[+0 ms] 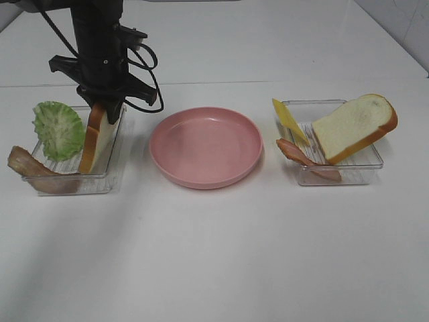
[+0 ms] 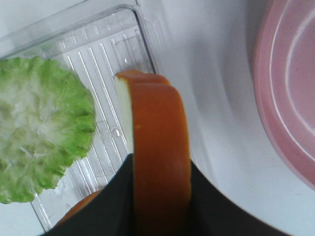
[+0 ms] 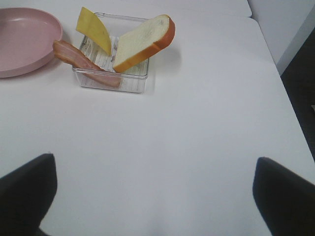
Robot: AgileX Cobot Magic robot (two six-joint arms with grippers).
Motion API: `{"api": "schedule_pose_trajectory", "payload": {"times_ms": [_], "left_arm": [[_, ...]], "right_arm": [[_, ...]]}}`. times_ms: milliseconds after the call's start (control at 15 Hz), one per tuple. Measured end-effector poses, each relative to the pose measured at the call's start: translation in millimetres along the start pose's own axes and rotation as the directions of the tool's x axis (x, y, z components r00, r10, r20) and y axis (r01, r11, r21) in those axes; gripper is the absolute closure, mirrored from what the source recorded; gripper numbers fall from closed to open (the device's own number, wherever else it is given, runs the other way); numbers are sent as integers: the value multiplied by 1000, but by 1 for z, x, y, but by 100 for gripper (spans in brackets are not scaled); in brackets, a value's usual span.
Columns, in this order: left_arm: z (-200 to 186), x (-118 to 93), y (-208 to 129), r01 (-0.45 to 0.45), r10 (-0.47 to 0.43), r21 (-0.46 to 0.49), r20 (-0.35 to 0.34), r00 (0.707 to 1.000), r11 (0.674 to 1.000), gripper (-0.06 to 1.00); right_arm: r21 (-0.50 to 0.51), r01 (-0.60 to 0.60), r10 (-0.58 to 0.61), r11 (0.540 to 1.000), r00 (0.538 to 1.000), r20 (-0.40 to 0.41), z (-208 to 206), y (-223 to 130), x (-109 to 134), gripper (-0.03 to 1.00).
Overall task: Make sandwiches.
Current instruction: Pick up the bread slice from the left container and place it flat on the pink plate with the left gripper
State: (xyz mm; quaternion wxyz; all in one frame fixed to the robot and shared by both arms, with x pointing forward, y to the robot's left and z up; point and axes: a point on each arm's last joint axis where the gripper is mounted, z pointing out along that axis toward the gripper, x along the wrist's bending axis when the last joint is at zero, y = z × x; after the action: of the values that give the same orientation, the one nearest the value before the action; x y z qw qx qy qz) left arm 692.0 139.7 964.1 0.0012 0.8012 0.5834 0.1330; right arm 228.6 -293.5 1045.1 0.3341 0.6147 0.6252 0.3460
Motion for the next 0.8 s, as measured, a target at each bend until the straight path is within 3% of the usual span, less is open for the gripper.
{"api": "schedule_pose_trajectory", "payload": {"times_ms": [267, 533, 667, 733, 800], "left_arm": [[-50, 4, 3, 55, -46, -107, 85, 995, 993, 74], [-106, 14, -5, 82, -31, -210, 234, 972, 974, 74], [-109, 36, -5, 136, -30, -215, 434, 900, 967, 74], [-105, 43, -2, 156, -11, -227, 535, 845, 961, 74], [-93, 51, 7, 188, 35, -274, 645, 764, 943, 74]], "right_arm": [[0, 0, 0, 1000, 1000, 0, 0, 0, 0, -2], [0, 0, 0, 1000, 1000, 0, 0, 0, 0, -2], [0, 0, 0, 1000, 1000, 0, 0, 0, 0, -2], [0, 0, 0, 1000, 1000, 0, 0, 0, 0, -2], [0, 0, 0, 1000, 1000, 0, 0, 0, 0, -2]]}}
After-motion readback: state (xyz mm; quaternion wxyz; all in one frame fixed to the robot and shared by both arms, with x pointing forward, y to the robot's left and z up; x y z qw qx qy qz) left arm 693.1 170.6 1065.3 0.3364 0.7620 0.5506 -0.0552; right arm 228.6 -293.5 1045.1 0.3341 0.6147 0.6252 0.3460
